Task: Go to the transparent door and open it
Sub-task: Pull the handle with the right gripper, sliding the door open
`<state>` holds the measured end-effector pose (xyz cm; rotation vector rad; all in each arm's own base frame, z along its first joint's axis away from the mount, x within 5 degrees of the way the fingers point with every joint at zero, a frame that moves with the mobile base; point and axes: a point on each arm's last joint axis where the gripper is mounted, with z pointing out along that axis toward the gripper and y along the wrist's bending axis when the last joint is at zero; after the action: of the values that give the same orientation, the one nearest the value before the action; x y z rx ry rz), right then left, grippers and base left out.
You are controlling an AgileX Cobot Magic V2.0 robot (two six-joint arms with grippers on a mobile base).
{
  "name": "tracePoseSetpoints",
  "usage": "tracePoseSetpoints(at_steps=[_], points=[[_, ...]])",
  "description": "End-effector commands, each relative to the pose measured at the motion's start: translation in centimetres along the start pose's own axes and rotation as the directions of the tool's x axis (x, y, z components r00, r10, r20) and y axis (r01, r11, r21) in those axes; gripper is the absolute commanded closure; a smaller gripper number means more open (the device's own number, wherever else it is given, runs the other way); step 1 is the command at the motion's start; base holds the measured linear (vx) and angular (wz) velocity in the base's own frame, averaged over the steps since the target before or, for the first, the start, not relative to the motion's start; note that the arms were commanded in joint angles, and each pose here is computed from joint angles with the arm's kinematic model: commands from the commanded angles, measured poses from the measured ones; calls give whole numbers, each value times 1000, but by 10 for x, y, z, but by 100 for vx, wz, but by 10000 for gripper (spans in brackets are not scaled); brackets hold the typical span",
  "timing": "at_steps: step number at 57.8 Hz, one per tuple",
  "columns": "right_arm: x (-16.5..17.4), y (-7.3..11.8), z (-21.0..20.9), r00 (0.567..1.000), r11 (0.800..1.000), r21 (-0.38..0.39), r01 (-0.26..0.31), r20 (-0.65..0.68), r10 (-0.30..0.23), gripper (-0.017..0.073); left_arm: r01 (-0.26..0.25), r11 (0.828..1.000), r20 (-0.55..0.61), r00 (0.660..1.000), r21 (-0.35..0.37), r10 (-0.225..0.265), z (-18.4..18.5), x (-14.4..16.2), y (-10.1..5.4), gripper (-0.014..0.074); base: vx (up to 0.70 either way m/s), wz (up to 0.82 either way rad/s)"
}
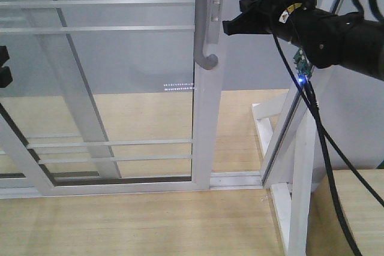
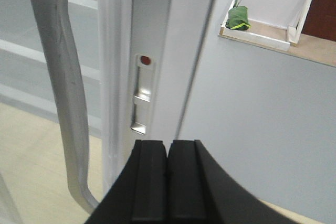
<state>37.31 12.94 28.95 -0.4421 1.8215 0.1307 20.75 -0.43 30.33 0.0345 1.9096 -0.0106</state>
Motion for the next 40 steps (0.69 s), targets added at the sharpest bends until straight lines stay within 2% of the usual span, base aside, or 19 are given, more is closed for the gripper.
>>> tracePoseSetpoints(at_steps=[1,8,14,23,34,40], points=[[-33,-5,-39,988,999,25,34,152,-38,567,-7,1000,112,994,-5,8,-5,-20,0,31,0,0],[-20,-3,-75,980,999,32,32,198,-38,567,-8,1000,126,992,-6,8,-3,-21,0,31,0,0],[2,0,-106,973,999,36,31,226,-38,567,-39,999,122,992,22,36,4,-19,-8,31,0,0],[36,5,-147,971,999,36,26,236,-34,567,-82,992,181,981,96,63,24,-18,-31,31,0,0],[62,9,-174,973,999,35,26,227,-33,567,-57,979,211,977,195,15,61,-26,-65,31,0,0],[66,9,-178,976,999,33,26,217,-33,567,-64,969,208,978,237,14,87,-37,-86,31,0,0]])
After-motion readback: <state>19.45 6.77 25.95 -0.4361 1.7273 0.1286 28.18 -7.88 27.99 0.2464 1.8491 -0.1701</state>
